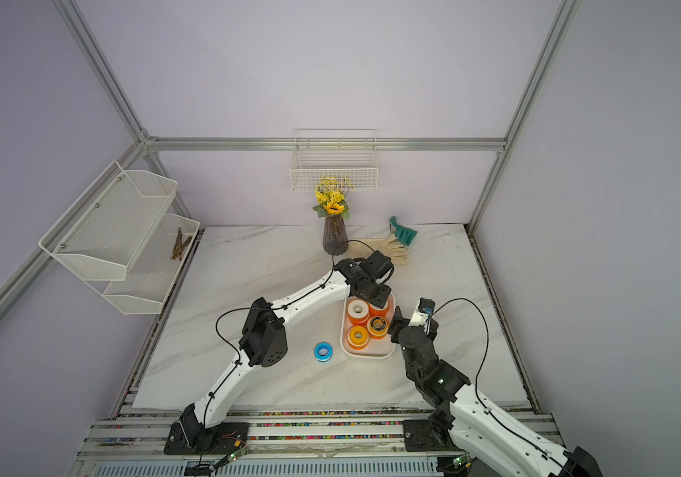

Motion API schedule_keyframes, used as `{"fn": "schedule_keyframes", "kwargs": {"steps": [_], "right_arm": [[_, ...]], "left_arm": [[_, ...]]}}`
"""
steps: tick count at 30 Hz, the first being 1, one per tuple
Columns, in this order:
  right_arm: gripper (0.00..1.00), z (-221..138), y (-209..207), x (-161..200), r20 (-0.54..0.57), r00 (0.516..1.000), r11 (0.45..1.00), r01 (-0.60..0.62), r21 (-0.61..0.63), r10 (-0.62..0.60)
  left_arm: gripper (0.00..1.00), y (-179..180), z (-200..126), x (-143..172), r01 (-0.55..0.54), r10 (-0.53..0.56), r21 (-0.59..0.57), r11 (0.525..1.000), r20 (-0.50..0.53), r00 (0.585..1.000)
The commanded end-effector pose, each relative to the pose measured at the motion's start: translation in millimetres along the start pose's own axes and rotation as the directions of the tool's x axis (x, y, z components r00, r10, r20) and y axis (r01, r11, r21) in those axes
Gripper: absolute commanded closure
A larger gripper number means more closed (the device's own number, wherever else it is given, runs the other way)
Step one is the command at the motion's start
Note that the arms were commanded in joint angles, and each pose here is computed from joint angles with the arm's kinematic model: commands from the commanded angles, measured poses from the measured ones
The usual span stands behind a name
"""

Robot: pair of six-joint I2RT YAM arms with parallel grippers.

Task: Put the sealing tape into the storage box
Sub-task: Place the sealing tape in the storage box.

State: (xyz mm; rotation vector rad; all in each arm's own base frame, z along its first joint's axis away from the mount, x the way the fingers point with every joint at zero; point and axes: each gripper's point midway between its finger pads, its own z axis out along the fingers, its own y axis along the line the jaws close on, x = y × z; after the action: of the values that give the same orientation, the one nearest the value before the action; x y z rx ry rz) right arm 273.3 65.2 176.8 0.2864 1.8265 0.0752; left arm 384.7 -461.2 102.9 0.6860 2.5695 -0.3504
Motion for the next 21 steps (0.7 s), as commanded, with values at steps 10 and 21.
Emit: {"fn": "schedule_keyframes", "kwargs": {"steps": [10, 21], "right_arm": [[0.23, 0.5, 2.0, -1.9, 0.004, 1.0, 1.0, 0.0, -0.01, 0.0], [0.23, 0.3, 2.3, -2.0, 0.003, 1.0, 1.0, 0.001, -0.012, -0.001]], "left_arm": [[0.32, -12.1, -8.5, -12.2, -0.025, 0.023, 0.052, 0.998, 0.041, 0.999], [0.3, -14.0, -38.8, -24.8, -0.034, 0.03, 0.046, 0.998, 0.094, 0.995]]}}
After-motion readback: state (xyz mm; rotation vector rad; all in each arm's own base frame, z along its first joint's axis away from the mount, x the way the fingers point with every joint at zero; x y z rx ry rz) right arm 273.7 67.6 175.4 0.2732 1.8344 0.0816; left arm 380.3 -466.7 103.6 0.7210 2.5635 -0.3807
